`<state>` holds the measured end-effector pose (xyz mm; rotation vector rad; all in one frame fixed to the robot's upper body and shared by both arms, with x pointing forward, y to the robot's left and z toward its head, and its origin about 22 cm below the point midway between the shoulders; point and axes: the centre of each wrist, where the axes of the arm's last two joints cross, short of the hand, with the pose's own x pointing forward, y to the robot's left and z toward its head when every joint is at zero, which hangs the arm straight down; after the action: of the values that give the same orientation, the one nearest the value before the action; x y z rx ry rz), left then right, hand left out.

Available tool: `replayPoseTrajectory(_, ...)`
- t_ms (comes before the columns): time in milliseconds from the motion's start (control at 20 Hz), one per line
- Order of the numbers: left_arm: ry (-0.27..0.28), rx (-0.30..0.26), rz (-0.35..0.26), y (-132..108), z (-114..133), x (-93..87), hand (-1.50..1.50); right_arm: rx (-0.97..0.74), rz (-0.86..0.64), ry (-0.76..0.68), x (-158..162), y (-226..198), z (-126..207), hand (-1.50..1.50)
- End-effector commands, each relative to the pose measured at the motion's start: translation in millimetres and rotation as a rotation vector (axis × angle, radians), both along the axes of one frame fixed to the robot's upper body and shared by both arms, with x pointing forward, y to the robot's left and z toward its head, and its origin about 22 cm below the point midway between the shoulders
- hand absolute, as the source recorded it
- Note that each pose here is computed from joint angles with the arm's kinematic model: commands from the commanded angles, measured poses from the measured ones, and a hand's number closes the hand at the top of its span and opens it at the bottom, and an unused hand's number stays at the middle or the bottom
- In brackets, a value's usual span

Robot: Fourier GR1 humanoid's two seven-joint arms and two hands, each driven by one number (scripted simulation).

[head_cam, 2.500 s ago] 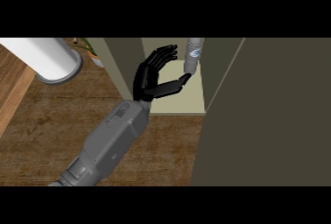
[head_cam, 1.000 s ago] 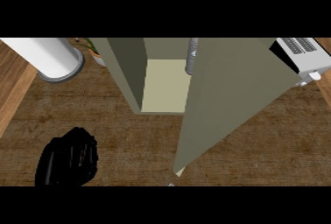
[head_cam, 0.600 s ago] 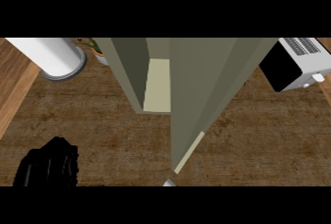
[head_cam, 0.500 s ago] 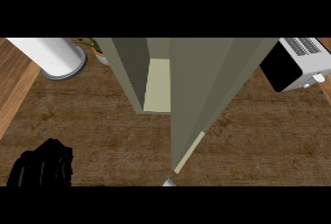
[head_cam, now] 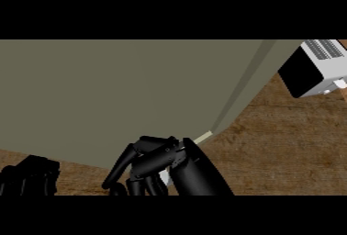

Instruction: Pick up the bottled water, place it into the cabinet and close the cabinet

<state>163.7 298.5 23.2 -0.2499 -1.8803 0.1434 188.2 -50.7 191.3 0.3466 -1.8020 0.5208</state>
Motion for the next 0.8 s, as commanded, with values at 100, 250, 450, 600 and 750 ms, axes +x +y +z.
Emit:
replayPoseTrajectory(100,-0.009,0.01,-0.005,22.9,8.5,-3.8,1.5,0.051,0.012,0.132,80.9,17.0,8.2,1.5)
replayPoseTrajectory(250,0.004,-0.008,0.012,28.9,-0.8,-14.1,1.5,0.089,0.006,0.189,119.2,2.4,-2.1,1.5)
replayPoseTrajectory(450,0.013,0.003,0.006,30.0,-1.3,-23.0,1.5,0.048,0.01,0.199,160.0,-3.8,-22.9,1.5)
replayPoseTrajectory(600,0.007,-0.01,0.003,46.6,7.8,-18.4,1.5,0.029,-0.001,0.205,179.6,-5.1,-47.1,1.5)
replayPoseTrajectory(750,0.004,-0.003,0.004,35.3,2.7,-18.5,1.5,0.022,-0.024,0.202,205.3,-34.2,-23.6,1.5)
